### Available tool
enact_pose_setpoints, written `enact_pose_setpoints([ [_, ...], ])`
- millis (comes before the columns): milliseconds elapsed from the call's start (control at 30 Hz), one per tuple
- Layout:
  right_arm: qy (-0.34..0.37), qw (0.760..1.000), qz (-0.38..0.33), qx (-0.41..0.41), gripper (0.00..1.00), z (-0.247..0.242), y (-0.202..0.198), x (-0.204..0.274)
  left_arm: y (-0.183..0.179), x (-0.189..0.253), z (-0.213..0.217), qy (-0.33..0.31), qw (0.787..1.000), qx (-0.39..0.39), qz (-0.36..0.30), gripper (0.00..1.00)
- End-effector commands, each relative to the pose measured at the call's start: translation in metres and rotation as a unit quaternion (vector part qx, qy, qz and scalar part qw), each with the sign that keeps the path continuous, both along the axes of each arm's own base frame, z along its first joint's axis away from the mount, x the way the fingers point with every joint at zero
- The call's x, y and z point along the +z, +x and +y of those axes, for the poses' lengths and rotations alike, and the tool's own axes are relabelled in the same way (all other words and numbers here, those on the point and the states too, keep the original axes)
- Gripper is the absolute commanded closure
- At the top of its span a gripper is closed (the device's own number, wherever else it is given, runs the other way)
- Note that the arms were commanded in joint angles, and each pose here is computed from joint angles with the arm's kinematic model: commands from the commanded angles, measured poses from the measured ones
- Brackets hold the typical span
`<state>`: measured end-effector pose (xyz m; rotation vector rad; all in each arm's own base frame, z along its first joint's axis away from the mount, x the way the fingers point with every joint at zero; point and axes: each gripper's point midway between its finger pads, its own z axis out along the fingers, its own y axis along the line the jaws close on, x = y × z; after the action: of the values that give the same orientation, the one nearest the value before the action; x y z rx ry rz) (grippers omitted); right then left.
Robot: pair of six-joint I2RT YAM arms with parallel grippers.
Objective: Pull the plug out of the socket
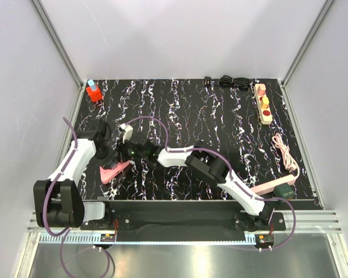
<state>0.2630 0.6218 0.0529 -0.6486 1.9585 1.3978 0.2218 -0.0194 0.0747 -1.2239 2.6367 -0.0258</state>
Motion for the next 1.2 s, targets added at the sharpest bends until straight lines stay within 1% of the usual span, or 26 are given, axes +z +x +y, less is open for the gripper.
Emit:
enact_pose_setpoints([
  [0,-0.305,0.944,0.129,0.006,0.94,-0.109,-0.066,-0.223,0.066,0.061,-0.022,-0.054,0.987,-0.016,-0.149,1.0],
  [167,-0.306,0.944,0.121,0.002,0.94,-0.109,-0.064,-0.224,0.068,0.071,-0.023,-0.059,0.984,-0.015,-0.165,1.0],
  [300,-0.32,0.939,0.121,0.001,0.94,-0.112,-0.066,-0.231,0.059,0.065,-0.023,-0.057,0.983,-0.015,-0.171,1.0],
  [400,-0.327,0.937,0.12,0.0,0.94,-0.111,-0.066,-0.236,0.06,0.067,-0.032,-0.078,0.976,-0.042,-0.201,1.0],
  [433,-0.329,0.937,0.117,-0.003,0.94,-0.111,-0.066,-0.235,0.061,0.07,-0.04,-0.099,0.97,-0.057,-0.213,1.0],
  [533,-0.34,0.934,0.109,-0.012,0.94,-0.116,-0.063,-0.242,0.062,0.08,-0.045,-0.109,0.957,-0.067,-0.26,1.0],
  [633,-0.349,0.93,0.113,-0.012,0.94,-0.118,-0.064,-0.251,0.06,0.084,-0.04,-0.1,0.954,-0.055,-0.278,1.0],
  [700,-0.348,0.931,0.113,-0.012,0.94,-0.117,-0.064,-0.249,0.058,0.082,-0.037,-0.099,0.956,-0.046,-0.273,1.0],
  [800,-0.35,0.931,0.098,-0.018,0.93,-0.12,-0.059,-0.241,0.056,0.081,-0.037,-0.102,0.956,-0.04,-0.273,1.0],
  [833,-0.343,0.935,0.092,-0.018,0.93,-0.116,-0.056,-0.231,0.054,0.08,-0.037,-0.102,0.956,-0.041,-0.272,1.0],
  [933,-0.324,0.943,0.074,-0.017,0.89,-0.106,-0.046,-0.207,0.046,0.071,-0.036,-0.097,0.958,-0.04,-0.266,1.0],
  [967,-0.318,0.945,0.067,-0.018,0.86,-0.103,-0.041,-0.199,0.043,0.065,-0.035,-0.095,0.96,-0.041,-0.261,1.0],
  [1000,-0.307,0.95,0.059,-0.021,0.84,-0.098,-0.035,-0.183,0.04,0.063,-0.033,-0.091,0.96,-0.04,-0.261,1.0],
  [1067,-0.301,0.953,0.037,-0.027,0.8,-0.096,-0.023,-0.168,0.033,0.057,-0.032,-0.086,0.962,-0.041,-0.257,1.0],
  [1100,-0.29,0.956,0.029,-0.036,0.78,-0.095,-0.012,-0.152,0.031,0.054,-0.031,-0.084,0.962,-0.038,-0.255,1.0],
  [1167,-0.279,0.959,0.025,-0.037,0.76,-0.098,0.0,-0.137,0.024,0.048,-0.03,-0.083,0.964,-0.035,-0.251,1.0],
])
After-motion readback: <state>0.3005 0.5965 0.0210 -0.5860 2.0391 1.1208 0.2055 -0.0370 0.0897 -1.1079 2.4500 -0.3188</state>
